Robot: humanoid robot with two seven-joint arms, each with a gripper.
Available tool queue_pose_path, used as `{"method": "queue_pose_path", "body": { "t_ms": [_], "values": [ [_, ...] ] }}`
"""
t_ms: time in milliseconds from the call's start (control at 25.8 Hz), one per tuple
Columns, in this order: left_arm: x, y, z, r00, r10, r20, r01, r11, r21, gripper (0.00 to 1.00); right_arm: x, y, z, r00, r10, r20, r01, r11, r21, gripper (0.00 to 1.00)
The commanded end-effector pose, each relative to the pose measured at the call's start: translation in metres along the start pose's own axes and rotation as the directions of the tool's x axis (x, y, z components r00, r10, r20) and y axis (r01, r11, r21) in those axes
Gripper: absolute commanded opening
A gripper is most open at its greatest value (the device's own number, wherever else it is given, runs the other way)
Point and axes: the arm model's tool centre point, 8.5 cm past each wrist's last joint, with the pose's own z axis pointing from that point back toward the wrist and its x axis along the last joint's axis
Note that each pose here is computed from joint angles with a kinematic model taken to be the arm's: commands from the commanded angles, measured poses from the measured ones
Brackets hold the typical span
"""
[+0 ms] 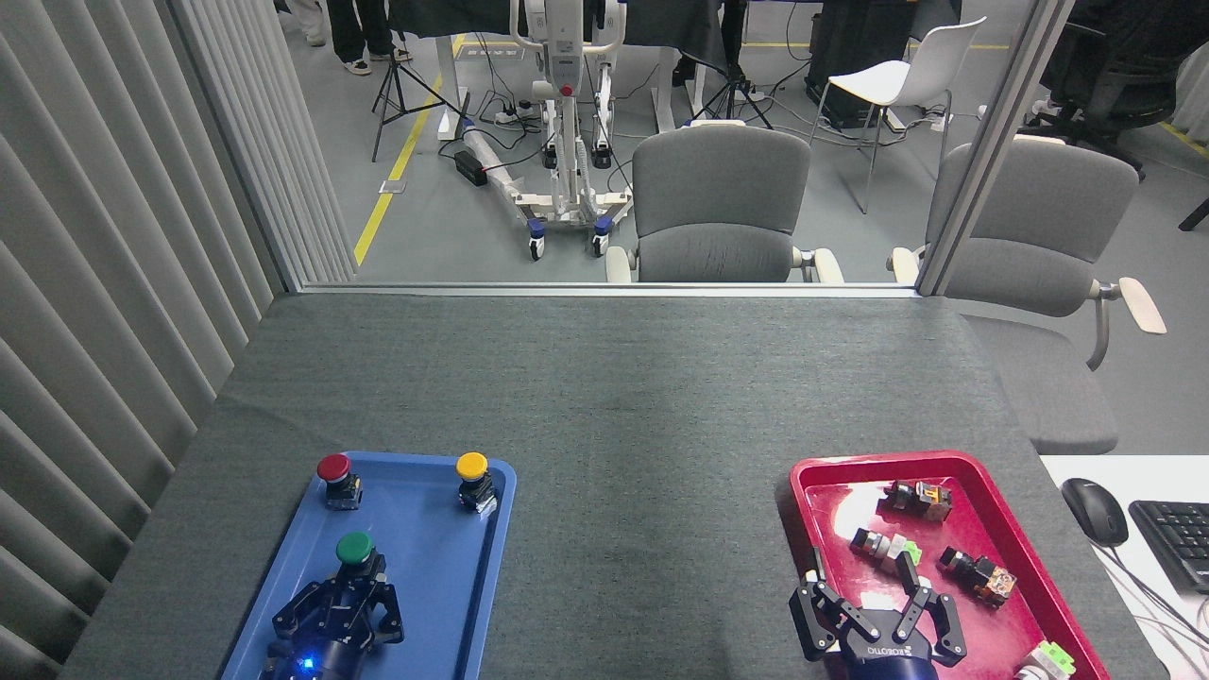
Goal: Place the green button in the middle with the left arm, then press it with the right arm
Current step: 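Carry the green button off the blue tray toward the table middle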
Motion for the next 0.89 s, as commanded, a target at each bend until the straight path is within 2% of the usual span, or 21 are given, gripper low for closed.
{"method": "queue_pose_path", "body": {
  "t_ms": [0, 78, 155, 233, 426, 698, 853],
  "values": [
    [0.000, -0.002, 0.005, 0.999, 0.001, 0.047, -0.002, 1.000, 0.009, 0.10, 0.000, 0.000, 0.000, 1.000, -0.003, 0.001, 0.003, 1.000, 0.003, 1.00],
    [0.001, 0.002, 0.004, 0.995, 0.005, 0.099, -0.007, 1.000, 0.023, 0.05, 0.001, 0.000, 0.000, 1.000, -0.004, 0.001, 0.004, 1.000, 0.003, 1.00],
    [0.015, 0.012, 0.003, 0.982, 0.005, 0.191, -0.018, 0.998, 0.065, 0.05, 0.001, 0.000, 0.000, 1.000, -0.004, 0.001, 0.004, 1.000, 0.003, 1.00],
    [0.047, 0.029, 0.000, 0.949, -0.042, 0.313, 0.002, 0.992, 0.127, 0.05, 0.001, 0.000, 0.000, 1.000, -0.004, 0.001, 0.004, 1.000, 0.003, 1.00],
    [0.113, 0.056, -0.009, 0.881, -0.100, 0.463, 0.006, 0.980, 0.200, 0.03, 0.001, 0.000, 0.000, 1.000, -0.004, 0.001, 0.004, 1.000, 0.003, 1.00],
    [0.184, 0.056, -0.012, 0.814, -0.071, 0.577, -0.033, 0.985, 0.168, 0.02, 0.001, 0.000, 0.000, 1.000, -0.004, 0.001, 0.004, 1.000, 0.003, 1.00],
    [0.226, 0.069, -0.020, 0.779, -0.057, 0.625, -0.060, 0.985, 0.164, 0.02, 0.001, 0.000, 0.000, 1.000, -0.004, -0.001, 0.004, 1.000, 0.003, 1.00]
  ]
}}
